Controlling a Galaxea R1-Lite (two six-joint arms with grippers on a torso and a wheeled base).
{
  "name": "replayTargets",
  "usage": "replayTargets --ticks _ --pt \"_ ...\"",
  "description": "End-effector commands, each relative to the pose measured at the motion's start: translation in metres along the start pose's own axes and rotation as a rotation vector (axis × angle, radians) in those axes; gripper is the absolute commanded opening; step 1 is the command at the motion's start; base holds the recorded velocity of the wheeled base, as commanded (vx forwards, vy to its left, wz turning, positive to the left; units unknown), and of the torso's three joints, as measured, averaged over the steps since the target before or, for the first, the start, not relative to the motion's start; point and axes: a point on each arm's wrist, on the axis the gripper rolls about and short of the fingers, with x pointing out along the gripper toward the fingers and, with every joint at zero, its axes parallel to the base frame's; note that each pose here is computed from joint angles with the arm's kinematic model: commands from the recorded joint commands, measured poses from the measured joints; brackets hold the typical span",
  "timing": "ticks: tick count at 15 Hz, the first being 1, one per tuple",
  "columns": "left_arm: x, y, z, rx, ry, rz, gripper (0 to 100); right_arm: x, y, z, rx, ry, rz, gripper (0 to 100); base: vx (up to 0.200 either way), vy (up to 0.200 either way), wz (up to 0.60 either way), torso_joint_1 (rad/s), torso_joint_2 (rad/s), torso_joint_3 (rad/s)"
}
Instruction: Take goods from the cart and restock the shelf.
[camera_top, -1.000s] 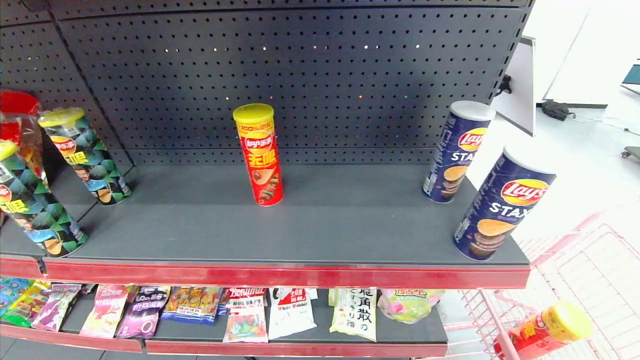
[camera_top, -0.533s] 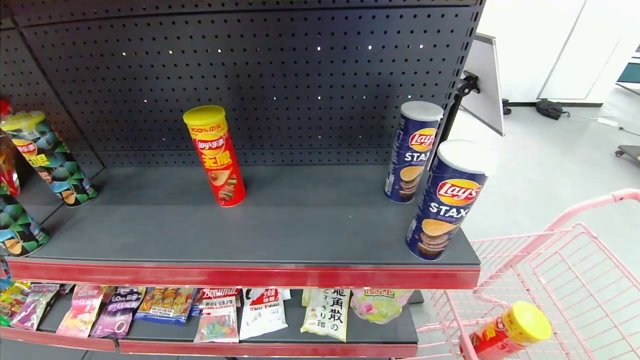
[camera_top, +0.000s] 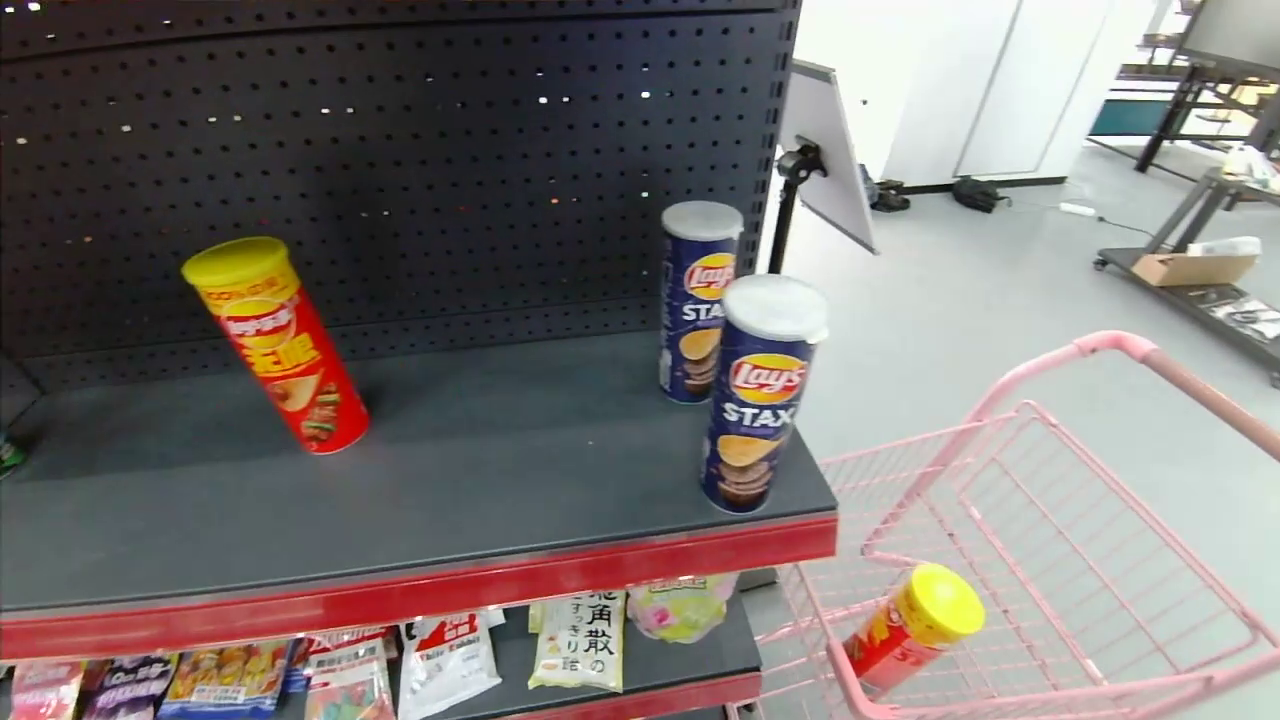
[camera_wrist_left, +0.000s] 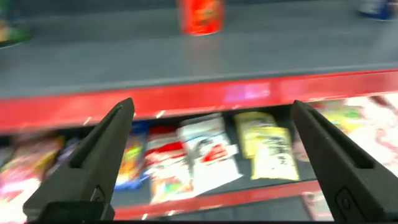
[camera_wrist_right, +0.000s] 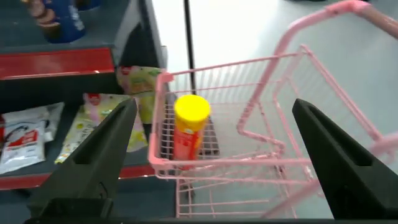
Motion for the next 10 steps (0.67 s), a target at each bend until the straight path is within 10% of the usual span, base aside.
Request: replayTargets --ticks 1,6,10 --pt "0.0001 0.0 0.0 0.0 0.001 -0.001 100 0.0 0.0 0.0 0.0 0.001 0.002 100 0.0 0.0 -0.6 -0.002 0.01 0.002" --pt "0.0001 0.0 0.0 0.0 0.001 0.001 100 0.0 0.0 0.0 0.0 0.001 0.002 100 0.0 0.0 -0.24 0.0 0.0 0.001" --pt "0.0001 0.0 0.0 0.001 0.001 0.001 100 0.0 0.0 0.0 0.0 0.001 0.002 100 -0.2 0.0 0.0 0.005 0.0 0.001"
